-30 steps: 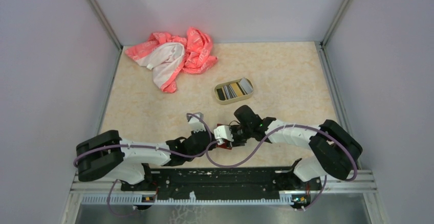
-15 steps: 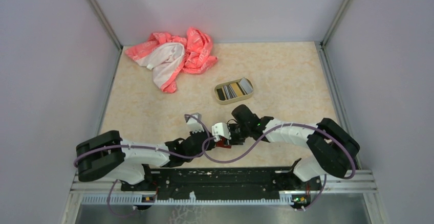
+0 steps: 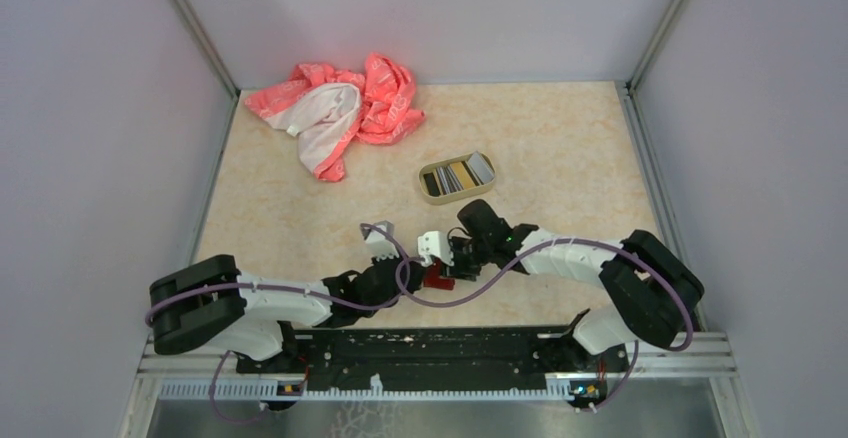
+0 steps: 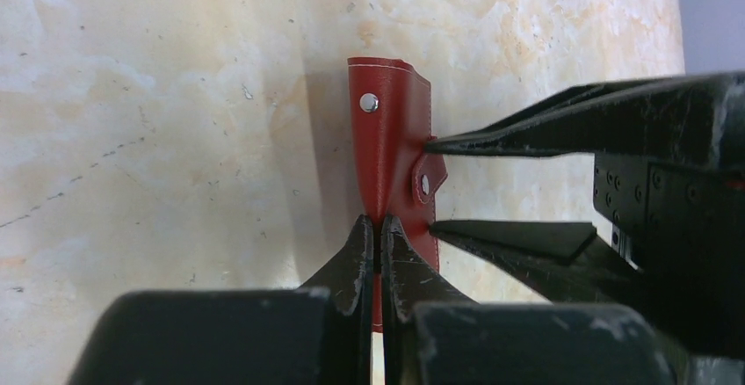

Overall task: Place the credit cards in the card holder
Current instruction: Open the card holder at the center of the board.

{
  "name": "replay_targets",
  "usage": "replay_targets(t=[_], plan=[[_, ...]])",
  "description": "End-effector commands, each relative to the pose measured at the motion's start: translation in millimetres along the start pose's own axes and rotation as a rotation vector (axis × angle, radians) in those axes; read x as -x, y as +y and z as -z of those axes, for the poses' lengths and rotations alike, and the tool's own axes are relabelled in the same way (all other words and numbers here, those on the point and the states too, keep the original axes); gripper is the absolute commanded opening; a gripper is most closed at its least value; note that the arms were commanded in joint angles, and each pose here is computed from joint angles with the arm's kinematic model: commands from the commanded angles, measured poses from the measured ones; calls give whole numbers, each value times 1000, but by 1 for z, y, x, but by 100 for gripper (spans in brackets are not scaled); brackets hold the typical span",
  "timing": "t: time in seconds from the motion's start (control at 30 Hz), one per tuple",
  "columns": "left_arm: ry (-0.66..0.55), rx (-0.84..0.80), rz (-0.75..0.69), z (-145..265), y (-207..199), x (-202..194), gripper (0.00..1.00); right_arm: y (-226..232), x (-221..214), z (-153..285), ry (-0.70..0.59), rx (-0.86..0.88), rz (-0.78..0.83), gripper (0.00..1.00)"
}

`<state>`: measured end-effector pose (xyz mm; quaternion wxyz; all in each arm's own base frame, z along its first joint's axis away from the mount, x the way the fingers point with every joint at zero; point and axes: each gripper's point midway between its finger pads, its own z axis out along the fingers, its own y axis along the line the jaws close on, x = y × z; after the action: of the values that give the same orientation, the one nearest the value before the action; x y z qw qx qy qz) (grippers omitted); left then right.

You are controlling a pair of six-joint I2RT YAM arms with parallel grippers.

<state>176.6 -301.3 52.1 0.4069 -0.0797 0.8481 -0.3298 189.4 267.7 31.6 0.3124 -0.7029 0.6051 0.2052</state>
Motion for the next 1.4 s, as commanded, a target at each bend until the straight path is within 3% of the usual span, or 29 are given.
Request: replay_targets(t=[0.0, 0.37, 0.83, 1.2, 1.27, 1.37], plan=[[29, -49, 20, 2, -10, -7, 0, -26, 31, 14, -114, -47, -2, 43], [37, -54, 17, 1, -12, -9, 0, -7, 30, 12, -139, 60, 10, 42], [38, -68, 11, 1, -12, -10, 0, -13, 6, -6, 33, 16, -11, 43], [25, -57, 17, 5, -5, -8, 0, -5, 0, -6, 78, 79, -17, 6], [22, -43, 24, 5, -2, -7, 0, -4, 1, -4, 77, 89, -17, 0], [22, 13, 24, 3, 9, -9, 0, -7, 10, 0, 53, 82, -14, 0]])
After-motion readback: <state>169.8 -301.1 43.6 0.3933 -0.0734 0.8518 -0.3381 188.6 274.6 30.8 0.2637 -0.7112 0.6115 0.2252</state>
